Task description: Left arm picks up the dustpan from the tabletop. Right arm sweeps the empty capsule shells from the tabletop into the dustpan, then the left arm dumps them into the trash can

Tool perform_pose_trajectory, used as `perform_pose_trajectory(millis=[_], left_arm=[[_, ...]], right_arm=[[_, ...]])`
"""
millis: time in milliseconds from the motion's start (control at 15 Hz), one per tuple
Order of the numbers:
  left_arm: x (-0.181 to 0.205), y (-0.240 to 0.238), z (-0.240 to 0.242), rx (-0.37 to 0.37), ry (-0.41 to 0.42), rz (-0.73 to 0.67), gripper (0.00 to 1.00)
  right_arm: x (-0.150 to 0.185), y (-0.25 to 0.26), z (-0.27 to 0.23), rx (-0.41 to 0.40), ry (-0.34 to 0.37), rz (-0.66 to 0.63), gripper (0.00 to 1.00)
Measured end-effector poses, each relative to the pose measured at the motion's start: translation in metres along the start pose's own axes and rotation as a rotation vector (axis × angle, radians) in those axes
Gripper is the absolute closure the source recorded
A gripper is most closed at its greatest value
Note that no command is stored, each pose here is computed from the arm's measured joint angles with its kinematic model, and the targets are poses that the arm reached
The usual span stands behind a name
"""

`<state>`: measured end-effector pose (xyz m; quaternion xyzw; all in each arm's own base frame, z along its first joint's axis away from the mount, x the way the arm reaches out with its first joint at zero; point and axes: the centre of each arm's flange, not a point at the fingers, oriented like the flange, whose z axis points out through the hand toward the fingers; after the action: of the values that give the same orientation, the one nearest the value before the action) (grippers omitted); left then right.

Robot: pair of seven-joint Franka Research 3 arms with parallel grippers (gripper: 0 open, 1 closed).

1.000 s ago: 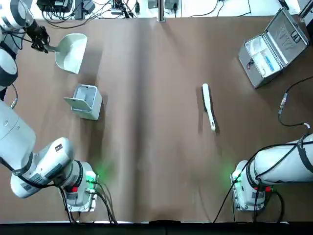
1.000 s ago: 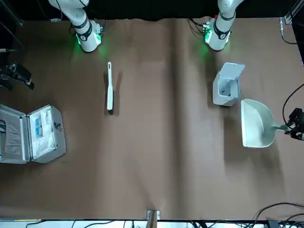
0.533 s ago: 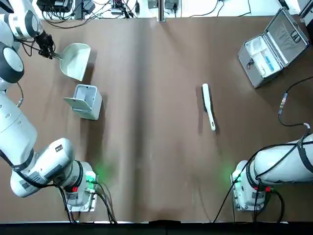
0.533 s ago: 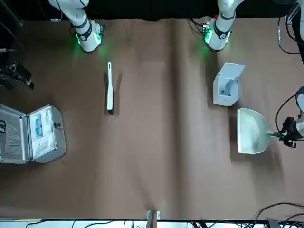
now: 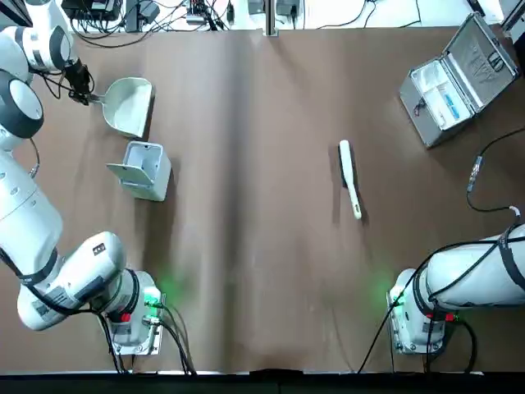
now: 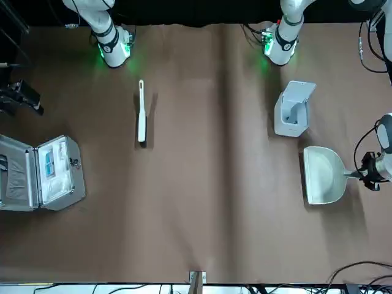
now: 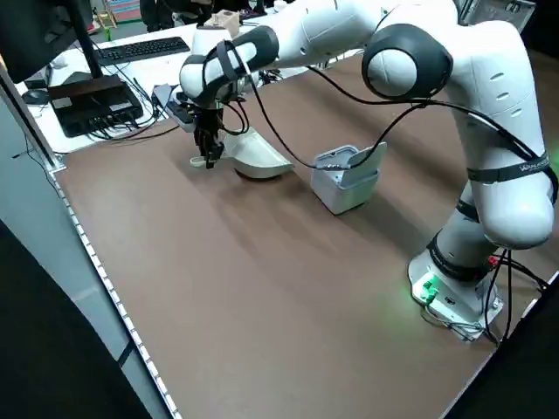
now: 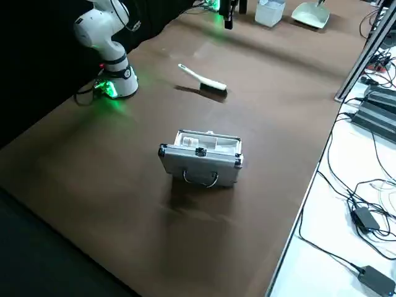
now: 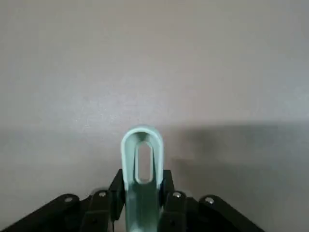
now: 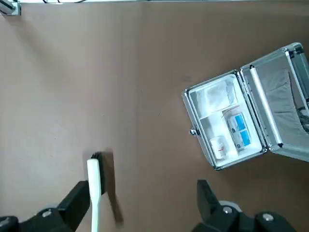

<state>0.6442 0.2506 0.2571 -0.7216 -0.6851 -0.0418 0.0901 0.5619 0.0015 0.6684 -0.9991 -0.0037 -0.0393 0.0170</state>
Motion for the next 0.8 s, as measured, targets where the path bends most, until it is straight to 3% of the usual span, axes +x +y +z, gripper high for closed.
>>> perform_pose_trajectory(millis=[333, 400, 467, 533, 733, 800], left_arm=[[-0.002, 0.002, 0.008, -0.008, -0.004, -0.001, 0.62], [-0.002, 0.003, 0.007, -0.018, -0.003, -0.001, 0.55], [-0.002, 0.003, 0.007, -0.023, -0.002, -0.001, 0.41], [-0.001, 0.004, 0.006, -0.028, -0.001, -0.001, 0.37], [0.003, 0.008, -0.009, -0.058, 0.013, 0.007, 0.04], [0.004, 0.009, -0.022, -0.075, 0.023, 0.027, 0.00]], right_arm=[[0.000, 0.000, 0.000, 0.000, 0.000, 0.000, 0.02], [0.000, 0.000, 0.000, 0.000, 0.000, 0.000, 0.02], [0.000, 0.000, 0.000, 0.000, 0.000, 0.000, 0.02], [0.000, 0.000, 0.000, 0.000, 0.000, 0.000, 0.02], [0.000, 0.000, 0.000, 0.000, 0.000, 0.000, 0.02], [0.000, 0.000, 0.000, 0.000, 0.000, 0.000, 0.02]])
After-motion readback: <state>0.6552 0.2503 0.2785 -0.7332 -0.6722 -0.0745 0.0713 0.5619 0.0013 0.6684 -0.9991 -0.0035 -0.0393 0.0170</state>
